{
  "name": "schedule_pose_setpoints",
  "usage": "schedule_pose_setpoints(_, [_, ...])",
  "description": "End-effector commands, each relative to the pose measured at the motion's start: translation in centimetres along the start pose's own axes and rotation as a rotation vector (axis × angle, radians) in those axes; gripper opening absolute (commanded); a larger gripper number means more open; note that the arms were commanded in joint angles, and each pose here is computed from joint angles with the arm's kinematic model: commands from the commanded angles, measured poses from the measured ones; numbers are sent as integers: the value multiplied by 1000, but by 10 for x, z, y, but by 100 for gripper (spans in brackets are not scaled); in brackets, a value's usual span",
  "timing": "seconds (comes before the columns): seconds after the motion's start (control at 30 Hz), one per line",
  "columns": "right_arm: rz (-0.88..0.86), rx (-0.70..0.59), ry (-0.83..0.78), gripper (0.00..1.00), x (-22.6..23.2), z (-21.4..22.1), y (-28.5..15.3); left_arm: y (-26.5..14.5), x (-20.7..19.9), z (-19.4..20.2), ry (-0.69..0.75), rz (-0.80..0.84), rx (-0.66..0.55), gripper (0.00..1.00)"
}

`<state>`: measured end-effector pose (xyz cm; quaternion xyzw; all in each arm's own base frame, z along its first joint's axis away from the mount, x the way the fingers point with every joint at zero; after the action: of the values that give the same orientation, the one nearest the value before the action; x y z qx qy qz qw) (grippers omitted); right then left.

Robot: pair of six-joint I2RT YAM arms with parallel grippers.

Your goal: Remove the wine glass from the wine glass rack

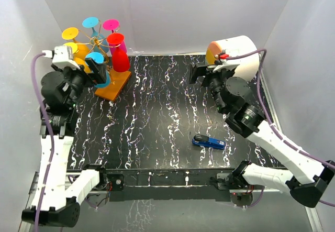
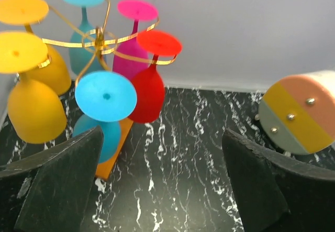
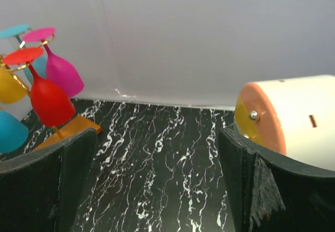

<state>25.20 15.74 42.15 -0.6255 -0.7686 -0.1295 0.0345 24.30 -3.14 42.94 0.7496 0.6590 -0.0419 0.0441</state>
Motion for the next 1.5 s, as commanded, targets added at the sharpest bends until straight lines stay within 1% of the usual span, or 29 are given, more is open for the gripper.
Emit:
schedule_pose_setpoints(0.0, [-13,40,52,98,6,21,11,25,8,29,-14,2,27,96])
schedule_pose_setpoints(0.1, [-24,80,69,98,9,39,18,40,16,60,-25,-8,86,97])
schedule_pose_setpoints(0.3, [-59,137,111,98,13,68,23,56,25,107,-44,-16,167,98])
schedule_pose_setpoints(0.47, [-113,175,152,98,18,81,22,60,28,125,-42,-19,178,98])
schedule_pose_setpoints(0.67, [-183,200,200,98,26,86,18,57,25,130,-32,-18,173,98])
schedule_pose_setpoints(0.9, [-275,202,227,98,33,89,11,27,17,112,-111,-44,199,99])
schedule_pose_setpoints(1.0, [-313,209,225,98,36,93,9,11,18,100,-154,-108,249,99])
schedule_pose_setpoints(1.13, [-367,214,213,98,41,95,6,-3,18,85,-194,-182,347,99])
schedule_pose_setpoints(1.2, [-390,212,206,98,43,92,5,-8,16,76,-240,-209,399,99])
schedule_pose_setpoints(1.27, [-407,205,203,98,44,88,3,-6,10,70,-306,-209,445,99])
schedule_pose_setpoints(1.37, [-433,184,206,98,44,80,-1,2,-3,58,-416,-162,458,99])
schedule_pose_setpoints(1.47, [-449,169,203,98,43,78,-6,12,-10,43,-509,-134,420,99])
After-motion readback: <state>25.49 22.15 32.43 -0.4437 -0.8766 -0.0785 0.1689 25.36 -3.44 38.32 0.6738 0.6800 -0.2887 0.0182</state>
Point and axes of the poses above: each gripper's point midway between its finger pads, its own y axis out along the fingers, its own x axis along the line the jaws close on, z = x × y, the point moved 6 cm from there along -y, back along the fingers, and after that the axes turned 6 degrees about y, right-handed, at the moved point
